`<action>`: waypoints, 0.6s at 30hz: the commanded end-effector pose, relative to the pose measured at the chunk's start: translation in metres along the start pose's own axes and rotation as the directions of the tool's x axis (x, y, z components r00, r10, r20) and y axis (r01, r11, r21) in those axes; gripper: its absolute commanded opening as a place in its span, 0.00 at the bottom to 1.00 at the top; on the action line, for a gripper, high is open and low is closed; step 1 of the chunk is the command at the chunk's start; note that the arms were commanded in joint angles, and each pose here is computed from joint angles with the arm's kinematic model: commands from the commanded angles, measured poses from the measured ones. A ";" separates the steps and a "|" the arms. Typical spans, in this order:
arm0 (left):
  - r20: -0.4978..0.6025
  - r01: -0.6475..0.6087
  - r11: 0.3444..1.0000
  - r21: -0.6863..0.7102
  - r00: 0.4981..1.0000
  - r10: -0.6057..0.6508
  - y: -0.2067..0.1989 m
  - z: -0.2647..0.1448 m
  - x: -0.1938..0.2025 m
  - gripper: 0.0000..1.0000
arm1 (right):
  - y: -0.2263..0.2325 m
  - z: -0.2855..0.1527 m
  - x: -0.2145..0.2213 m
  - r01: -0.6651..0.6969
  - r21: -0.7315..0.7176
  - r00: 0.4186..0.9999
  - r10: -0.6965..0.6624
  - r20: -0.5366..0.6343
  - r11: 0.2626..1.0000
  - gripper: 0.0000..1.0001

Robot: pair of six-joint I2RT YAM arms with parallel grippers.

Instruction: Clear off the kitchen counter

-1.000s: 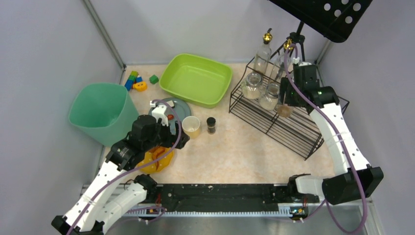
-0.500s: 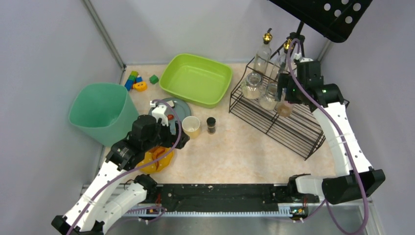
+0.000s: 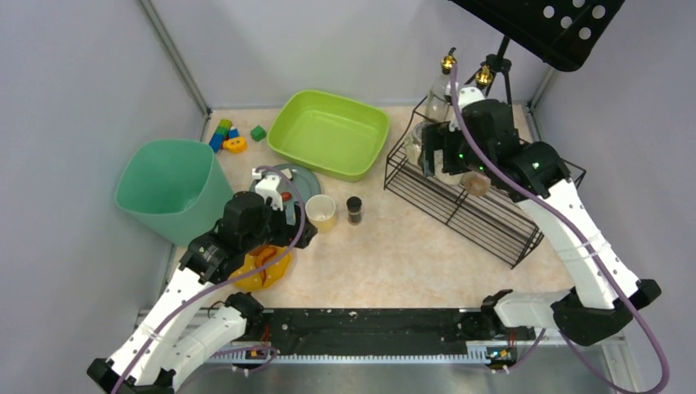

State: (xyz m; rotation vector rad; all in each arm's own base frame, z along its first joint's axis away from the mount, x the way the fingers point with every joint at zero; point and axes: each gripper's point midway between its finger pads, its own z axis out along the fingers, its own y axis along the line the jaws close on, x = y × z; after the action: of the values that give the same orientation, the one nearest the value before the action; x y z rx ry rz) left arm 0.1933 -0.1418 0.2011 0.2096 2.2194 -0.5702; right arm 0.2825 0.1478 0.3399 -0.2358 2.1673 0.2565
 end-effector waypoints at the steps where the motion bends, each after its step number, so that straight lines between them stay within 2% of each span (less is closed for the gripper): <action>1: 0.046 0.009 1.000 -0.027 0.999 -0.007 0.004 -0.001 -0.010 0.99 | 0.039 0.017 0.009 0.027 -0.092 0.999 -0.029 -0.024 0.995 0.87; 5: 0.081 0.014 0.998 -0.055 0.997 -0.009 0.009 -0.006 -0.014 0.99 | 0.076 0.042 0.034 0.053 -0.191 0.996 -0.066 -0.064 0.980 0.87; 9: 0.108 0.020 0.997 -0.078 0.994 -0.012 0.014 -0.009 -0.018 0.99 | 0.095 0.073 0.058 0.045 -0.228 0.994 -0.066 -0.085 0.973 0.87; 18: 0.094 0.022 0.996 -0.091 0.996 -0.014 0.016 -0.006 -0.016 0.99 | 0.132 0.130 0.104 0.017 -0.302 0.981 -0.074 -0.179 0.953 0.86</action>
State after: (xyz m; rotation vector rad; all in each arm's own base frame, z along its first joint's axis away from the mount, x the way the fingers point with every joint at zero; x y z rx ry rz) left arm 0.1993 -0.1255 0.2089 0.1423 2.1671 -0.4851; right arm 0.2797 0.2614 0.1875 -0.4980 2.3890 0.4191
